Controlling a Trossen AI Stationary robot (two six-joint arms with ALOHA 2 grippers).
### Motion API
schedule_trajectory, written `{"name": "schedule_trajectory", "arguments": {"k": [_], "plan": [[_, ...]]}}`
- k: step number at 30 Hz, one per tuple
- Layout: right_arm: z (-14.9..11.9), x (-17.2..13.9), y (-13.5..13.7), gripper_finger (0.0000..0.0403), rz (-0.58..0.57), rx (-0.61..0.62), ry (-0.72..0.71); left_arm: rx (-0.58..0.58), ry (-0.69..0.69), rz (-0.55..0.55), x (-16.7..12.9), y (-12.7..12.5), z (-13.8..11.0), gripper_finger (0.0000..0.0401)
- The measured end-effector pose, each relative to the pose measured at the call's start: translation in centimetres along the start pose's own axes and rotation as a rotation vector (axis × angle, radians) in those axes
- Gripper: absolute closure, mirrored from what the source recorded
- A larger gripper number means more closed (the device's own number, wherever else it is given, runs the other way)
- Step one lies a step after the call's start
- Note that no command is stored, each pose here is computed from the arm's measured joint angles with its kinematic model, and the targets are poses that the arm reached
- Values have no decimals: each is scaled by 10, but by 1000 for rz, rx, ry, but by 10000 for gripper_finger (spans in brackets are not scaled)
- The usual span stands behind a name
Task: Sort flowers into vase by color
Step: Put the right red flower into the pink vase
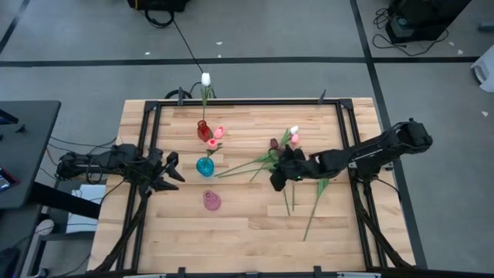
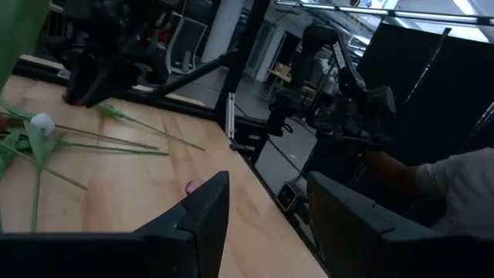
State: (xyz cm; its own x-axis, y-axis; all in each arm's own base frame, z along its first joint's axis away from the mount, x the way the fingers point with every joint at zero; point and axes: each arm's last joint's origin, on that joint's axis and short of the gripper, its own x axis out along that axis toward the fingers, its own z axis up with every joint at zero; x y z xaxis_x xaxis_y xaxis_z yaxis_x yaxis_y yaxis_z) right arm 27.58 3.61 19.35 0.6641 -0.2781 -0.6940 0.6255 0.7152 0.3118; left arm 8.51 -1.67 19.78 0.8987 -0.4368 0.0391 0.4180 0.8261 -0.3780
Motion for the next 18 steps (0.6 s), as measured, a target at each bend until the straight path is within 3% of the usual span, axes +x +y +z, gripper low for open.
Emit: {"name": "schedule_trajectory", "arguments": {"k": [9, 18], "plan": [[3, 17, 22, 251, -42, -10, 44, 13, -34, 48, 0, 1, 2, 222], [7, 14, 35, 251, -133, 10, 123, 42, -49, 88, 0, 2, 2, 222]]}}
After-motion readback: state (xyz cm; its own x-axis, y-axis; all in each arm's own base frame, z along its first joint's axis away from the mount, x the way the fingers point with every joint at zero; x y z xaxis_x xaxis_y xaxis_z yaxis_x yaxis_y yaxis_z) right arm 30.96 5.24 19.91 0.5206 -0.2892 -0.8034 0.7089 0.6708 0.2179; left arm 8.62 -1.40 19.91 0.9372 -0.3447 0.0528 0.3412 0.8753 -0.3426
